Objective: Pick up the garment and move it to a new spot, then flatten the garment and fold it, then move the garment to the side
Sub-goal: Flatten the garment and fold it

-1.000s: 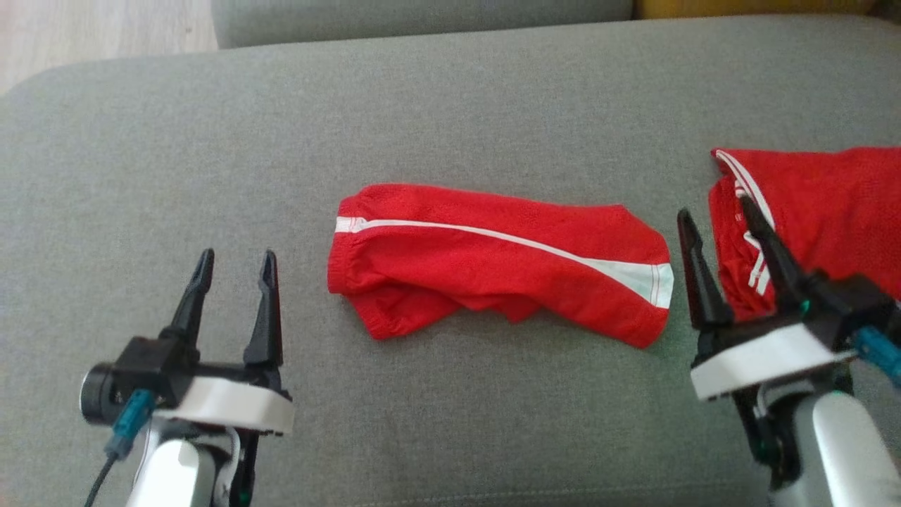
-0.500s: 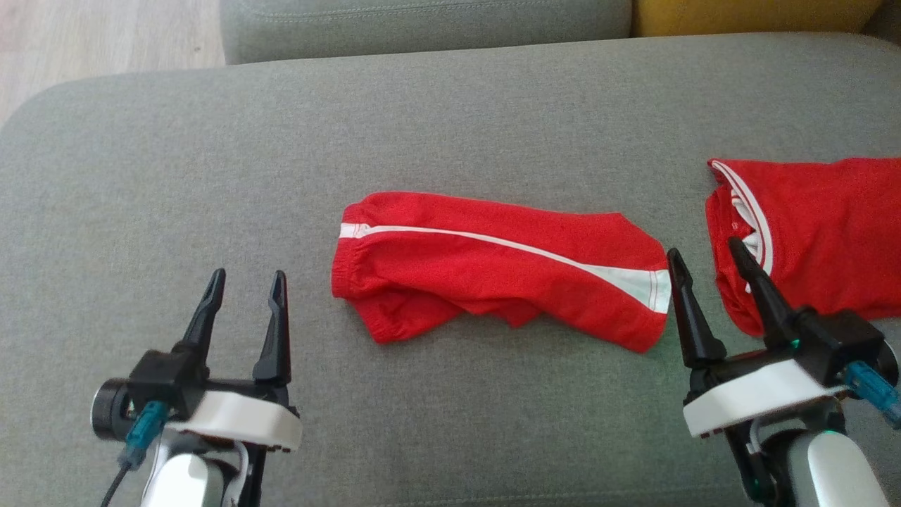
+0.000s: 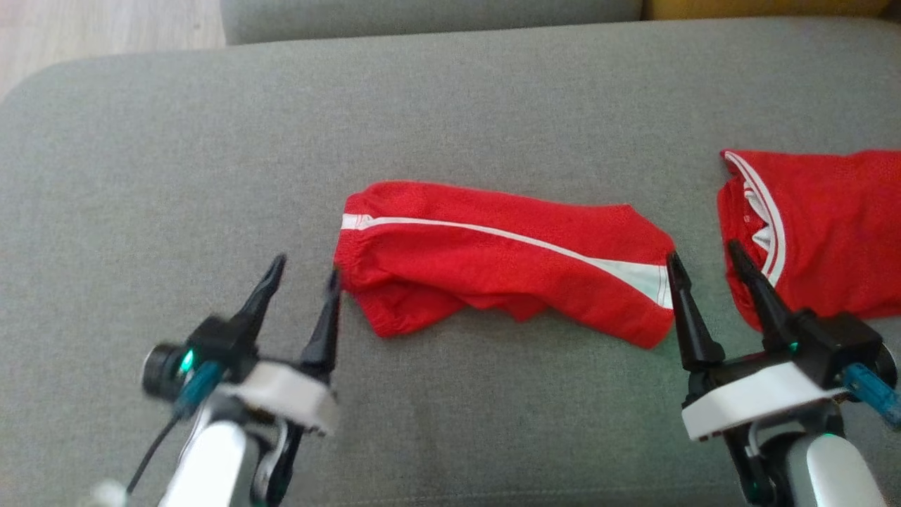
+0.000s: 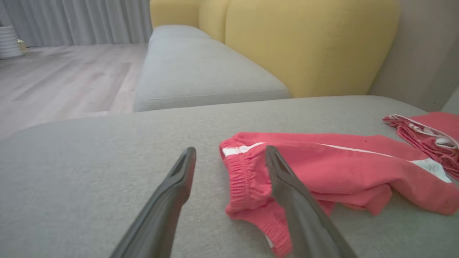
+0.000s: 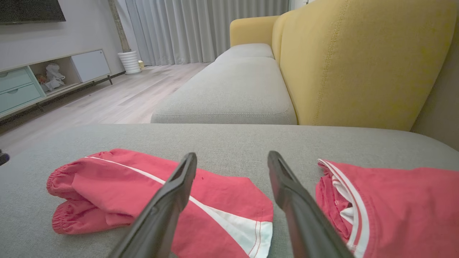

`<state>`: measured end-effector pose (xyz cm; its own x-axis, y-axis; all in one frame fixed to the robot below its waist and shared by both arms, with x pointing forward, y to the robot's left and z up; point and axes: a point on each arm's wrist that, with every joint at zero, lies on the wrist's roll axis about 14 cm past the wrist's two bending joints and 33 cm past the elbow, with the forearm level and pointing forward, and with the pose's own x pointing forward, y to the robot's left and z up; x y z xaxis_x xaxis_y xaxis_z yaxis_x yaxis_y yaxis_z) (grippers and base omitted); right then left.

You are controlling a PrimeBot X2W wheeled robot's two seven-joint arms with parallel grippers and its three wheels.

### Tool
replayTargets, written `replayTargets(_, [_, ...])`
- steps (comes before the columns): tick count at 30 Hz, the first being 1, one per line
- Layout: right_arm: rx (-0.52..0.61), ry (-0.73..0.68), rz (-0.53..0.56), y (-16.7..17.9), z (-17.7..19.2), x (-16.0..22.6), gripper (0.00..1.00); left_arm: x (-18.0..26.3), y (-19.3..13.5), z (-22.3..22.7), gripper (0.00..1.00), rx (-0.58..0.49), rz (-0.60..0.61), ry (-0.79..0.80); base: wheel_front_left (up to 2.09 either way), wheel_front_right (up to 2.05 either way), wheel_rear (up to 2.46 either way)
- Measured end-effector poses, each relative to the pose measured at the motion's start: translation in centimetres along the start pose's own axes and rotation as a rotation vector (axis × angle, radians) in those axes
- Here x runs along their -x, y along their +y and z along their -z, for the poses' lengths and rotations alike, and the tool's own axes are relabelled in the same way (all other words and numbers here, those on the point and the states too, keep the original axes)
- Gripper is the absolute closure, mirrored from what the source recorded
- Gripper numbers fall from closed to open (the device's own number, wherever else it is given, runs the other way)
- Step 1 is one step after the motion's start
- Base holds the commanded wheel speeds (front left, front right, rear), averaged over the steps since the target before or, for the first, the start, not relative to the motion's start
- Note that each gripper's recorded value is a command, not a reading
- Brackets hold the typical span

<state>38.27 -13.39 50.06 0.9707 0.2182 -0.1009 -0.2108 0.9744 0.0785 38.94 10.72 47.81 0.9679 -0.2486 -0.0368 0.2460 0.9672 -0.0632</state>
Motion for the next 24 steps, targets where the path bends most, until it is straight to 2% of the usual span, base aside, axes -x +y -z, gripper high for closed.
replayTargets(7, [-0.017,0.019,-0.002,0.0,0.7,-0.7,0.0,-4.2,-2.4,2.2,0.0,-0.025,0.119,0.112,0.0,0.0,0.0])
replayTargets(8, [-0.019,0.021,0.0,-0.1,0.8,-0.8,0.0,-4.4,-2.5,2.9,0.13,-0.027,0.123,0.135,0.0,0.0,0.0])
replayTargets(9, [-0.02,0.023,0.005,-0.2,0.8,-0.8,0.0,-4.5,-2.5,3.8,0.13,-0.031,0.127,0.167,0.0,0.0,0.0])
replayTargets(10, [-0.022,0.027,0.011,-0.4,1.0,-0.8,0.0,-4.6,-2.6,4.4,0.52,-0.031,0.131,0.184,0.0,0.0,0.0])
replayTargets(11, [-0.027,0.032,0.017,-0.6,1.2,-0.8,0.0,-4.7,-2.7,4.8,0.84,-0.033,0.138,0.195,0.0,0.0,0.0])
replayTargets(12, [-0.029,0.039,0.024,-0.8,1.4,-0.7,0.0,-4.7,-2.9,5.1,1.0,-0.042,0.145,0.197,0.0,0.0,0.0])
replayTargets(21, [-0.048,0.049,0.04,-1.2,1.9,-0.9,0.0,-4.3,-3.3,4.7,1.0,-0.106,0.17,0.14,0.0,0.0,0.0])
replayTargets(24, [-0.049,0.043,0.036,-1.1,1.7,-0.9,0.0,-2.9,-3.6,5.2,1.0,-0.096,0.168,0.151,0.0,0.0,0.0])
